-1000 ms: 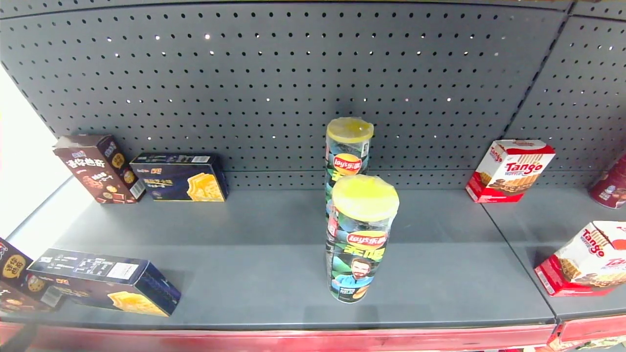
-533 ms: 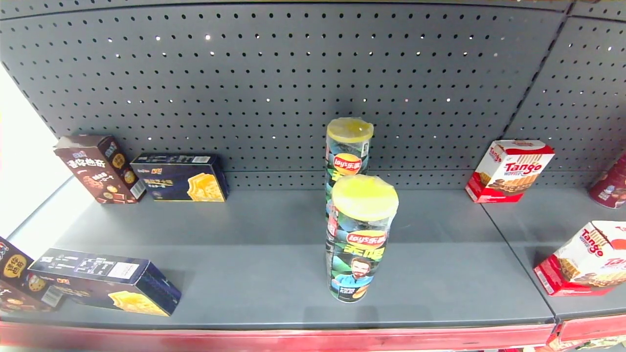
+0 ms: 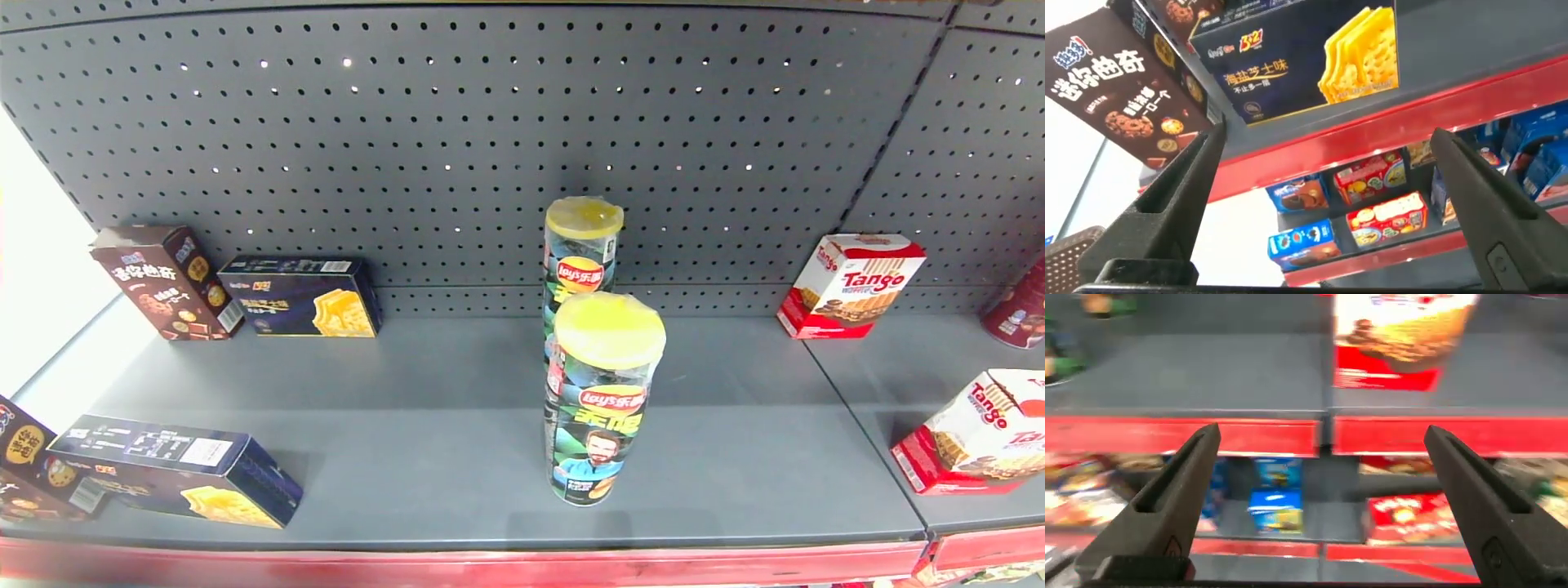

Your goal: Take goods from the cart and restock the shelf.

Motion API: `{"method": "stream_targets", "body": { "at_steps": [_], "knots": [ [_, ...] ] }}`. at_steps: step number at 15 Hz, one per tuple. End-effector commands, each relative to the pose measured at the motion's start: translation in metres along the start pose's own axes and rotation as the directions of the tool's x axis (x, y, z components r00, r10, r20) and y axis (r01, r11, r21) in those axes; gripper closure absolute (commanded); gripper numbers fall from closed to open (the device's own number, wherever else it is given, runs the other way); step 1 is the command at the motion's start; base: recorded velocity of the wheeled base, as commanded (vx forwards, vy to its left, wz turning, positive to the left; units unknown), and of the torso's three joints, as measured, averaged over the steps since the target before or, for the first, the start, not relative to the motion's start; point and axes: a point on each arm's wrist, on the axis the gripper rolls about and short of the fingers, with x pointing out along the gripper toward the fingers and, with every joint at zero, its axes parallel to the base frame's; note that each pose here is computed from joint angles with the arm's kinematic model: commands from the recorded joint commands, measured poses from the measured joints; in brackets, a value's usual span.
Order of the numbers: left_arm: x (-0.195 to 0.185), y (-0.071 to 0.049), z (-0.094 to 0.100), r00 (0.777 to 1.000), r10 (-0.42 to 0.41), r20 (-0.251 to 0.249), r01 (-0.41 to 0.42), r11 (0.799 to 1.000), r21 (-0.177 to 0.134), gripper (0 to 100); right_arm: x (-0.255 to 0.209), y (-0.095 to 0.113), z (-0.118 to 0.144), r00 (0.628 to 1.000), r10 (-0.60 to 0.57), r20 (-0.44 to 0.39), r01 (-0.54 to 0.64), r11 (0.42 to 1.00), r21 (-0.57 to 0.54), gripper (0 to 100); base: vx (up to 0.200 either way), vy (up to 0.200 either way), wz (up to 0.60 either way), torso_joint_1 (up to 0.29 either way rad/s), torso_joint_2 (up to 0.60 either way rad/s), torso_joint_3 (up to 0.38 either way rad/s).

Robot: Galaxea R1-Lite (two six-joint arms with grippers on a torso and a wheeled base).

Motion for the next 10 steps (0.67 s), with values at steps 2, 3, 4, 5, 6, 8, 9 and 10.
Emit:
{"method": "stream_targets", "body": {
  "at_steps": [2,3,4,5,6,8,9,10],
  "knots": [
    [0.002,-0.0002,0.0011,1.0,-0.001,-0.024,0.001,1.0,0.006,0,0.0023,-0.0017,-0.0055,0.996,-0.073,-0.055,0.072,0.997,-0.014,0,0.0,0.0,0.0,0.0,0.0,0.0],
    [0.0022,-0.0003,0.0012,1.0,0.0,-0.027,0.001,1.0,0.007,0,0.0025,-0.0014,-0.0055,0.997,-0.056,-0.057,0.054,0.998,-0.028,0,0.0,0.0,0.0,0.0,0.0,0.0],
    [0.0035,-0.0006,0.0016,0.999,0.006,-0.047,-0.006,1.0,0.009,0,0.0024,-0.0013,-0.0055,0.997,-0.05,-0.055,0.048,0.998,-0.031,0,0.0,0.0,0.0,0.0,0.0,0.0],
    [0.005,-0.0013,0.0022,0.997,0.029,-0.074,-0.028,1.0,0.006,0,0.0024,-0.0013,-0.0055,0.997,-0.048,-0.055,0.046,0.998,-0.031,0,0.0,0.0,0.0,0.0,0.0,0.0],
    [0.0089,-0.0027,0.0033,0.984,0.096,-0.151,-0.098,0.995,-0.007,0,0.0023,-0.0013,-0.0056,0.997,-0.05,-0.054,0.048,0.998,-0.031,0,0.0,0.0,0.0,0.0,0.0,0.0],
    [0.0119,-0.004,0.0043,0.949,0.215,-0.232,-0.221,0.975,0.0,0,0.0022,-0.0012,-0.0054,0.998,-0.045,-0.051,0.043,0.999,-0.029,0,0.0,0.0,0.0,0.0,0.0,0.0],
    [0.0116,-0.0046,0.0044,0.935,0.257,-0.245,-0.266,0.964,-0.002,0,0.002,-0.0013,-0.0056,0.998,-0.043,-0.051,0.042,0.999,-0.032,0,0.0,0.0,0.0,0.0,0.0,0.0],
    [0.0087,-0.0052,0.0039,0.939,0.271,-0.213,-0.282,0.959,-0.021,0,0.002,-0.0013,-0.0056,0.998,-0.043,-0.051,0.042,0.999,-0.032,0,0.0,0.0,0.0,0.0,0.0,0.0]
  ]
}}
